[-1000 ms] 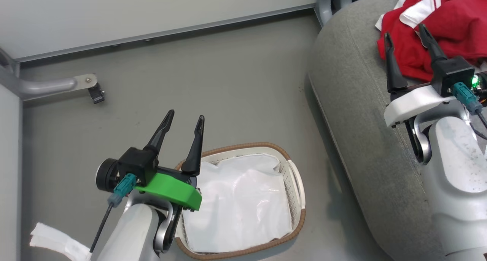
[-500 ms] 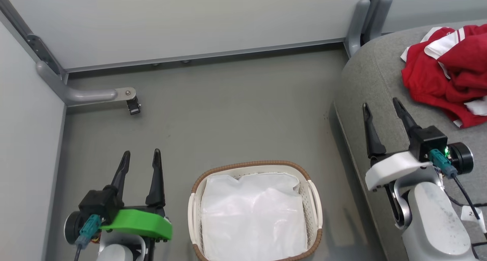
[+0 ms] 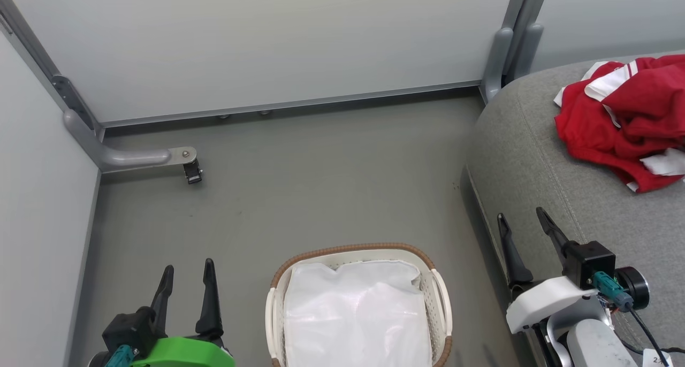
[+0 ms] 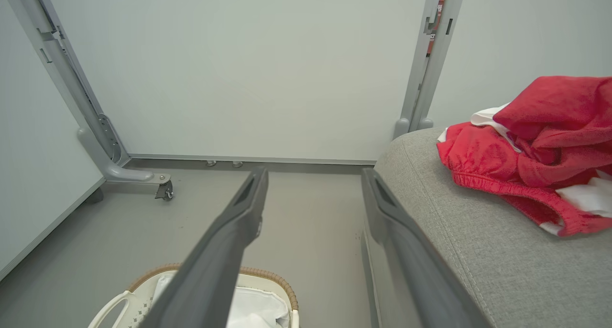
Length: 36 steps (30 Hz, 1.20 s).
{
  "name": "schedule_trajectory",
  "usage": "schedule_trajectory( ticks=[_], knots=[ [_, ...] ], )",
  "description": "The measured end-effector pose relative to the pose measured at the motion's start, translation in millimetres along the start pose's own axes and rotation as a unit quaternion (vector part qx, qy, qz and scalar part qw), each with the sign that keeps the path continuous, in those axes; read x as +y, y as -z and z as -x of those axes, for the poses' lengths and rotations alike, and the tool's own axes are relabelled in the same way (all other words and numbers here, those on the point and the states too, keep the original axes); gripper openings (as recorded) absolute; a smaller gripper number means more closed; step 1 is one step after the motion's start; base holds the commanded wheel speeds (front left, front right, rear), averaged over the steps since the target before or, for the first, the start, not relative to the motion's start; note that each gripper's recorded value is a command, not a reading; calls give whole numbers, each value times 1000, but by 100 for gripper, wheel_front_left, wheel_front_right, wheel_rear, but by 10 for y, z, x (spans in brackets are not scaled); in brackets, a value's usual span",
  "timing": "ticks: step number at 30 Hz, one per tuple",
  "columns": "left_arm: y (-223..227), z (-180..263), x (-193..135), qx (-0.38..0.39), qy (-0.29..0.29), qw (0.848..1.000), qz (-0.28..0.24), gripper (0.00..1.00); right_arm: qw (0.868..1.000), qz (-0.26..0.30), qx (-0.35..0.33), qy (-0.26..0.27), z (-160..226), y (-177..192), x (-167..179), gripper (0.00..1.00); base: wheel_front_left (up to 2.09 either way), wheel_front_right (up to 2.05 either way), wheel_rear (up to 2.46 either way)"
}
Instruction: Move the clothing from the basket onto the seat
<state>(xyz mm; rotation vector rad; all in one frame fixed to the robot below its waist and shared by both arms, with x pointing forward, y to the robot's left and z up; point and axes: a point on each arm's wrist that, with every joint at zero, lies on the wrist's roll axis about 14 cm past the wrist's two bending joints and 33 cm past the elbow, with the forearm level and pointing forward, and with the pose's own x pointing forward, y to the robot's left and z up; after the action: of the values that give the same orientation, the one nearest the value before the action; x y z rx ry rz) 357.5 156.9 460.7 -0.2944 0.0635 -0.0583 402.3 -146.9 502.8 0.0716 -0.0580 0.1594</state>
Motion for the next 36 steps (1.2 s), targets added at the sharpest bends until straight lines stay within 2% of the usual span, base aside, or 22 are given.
schedule_trajectory(
  ticks=[8,29,32,33,36],
  knots=[
    [1,12,-60,-1,4,1000,3,100,1000,-17,-5,9,73,-26,-33,100,0,0,0],
    [12,36,-41,1,0,1000,2,100,1000,-19,-5,8,85,-26,-23,100,0,0,0],
    [-6,37,-12,-2,-7,1000,19,100,1000,-19,-5,7,78,-24,-14,100,0,0,0],
    [7,40,-9,-1,-8,1000,20,0,1000,-20,-2,7,82,-6,-11,0,0,0,0],
    [97,66,7,14,-12,1000,21,0,999,-25,18,9,139,127,-2,0,0,0,0]
  ],
)
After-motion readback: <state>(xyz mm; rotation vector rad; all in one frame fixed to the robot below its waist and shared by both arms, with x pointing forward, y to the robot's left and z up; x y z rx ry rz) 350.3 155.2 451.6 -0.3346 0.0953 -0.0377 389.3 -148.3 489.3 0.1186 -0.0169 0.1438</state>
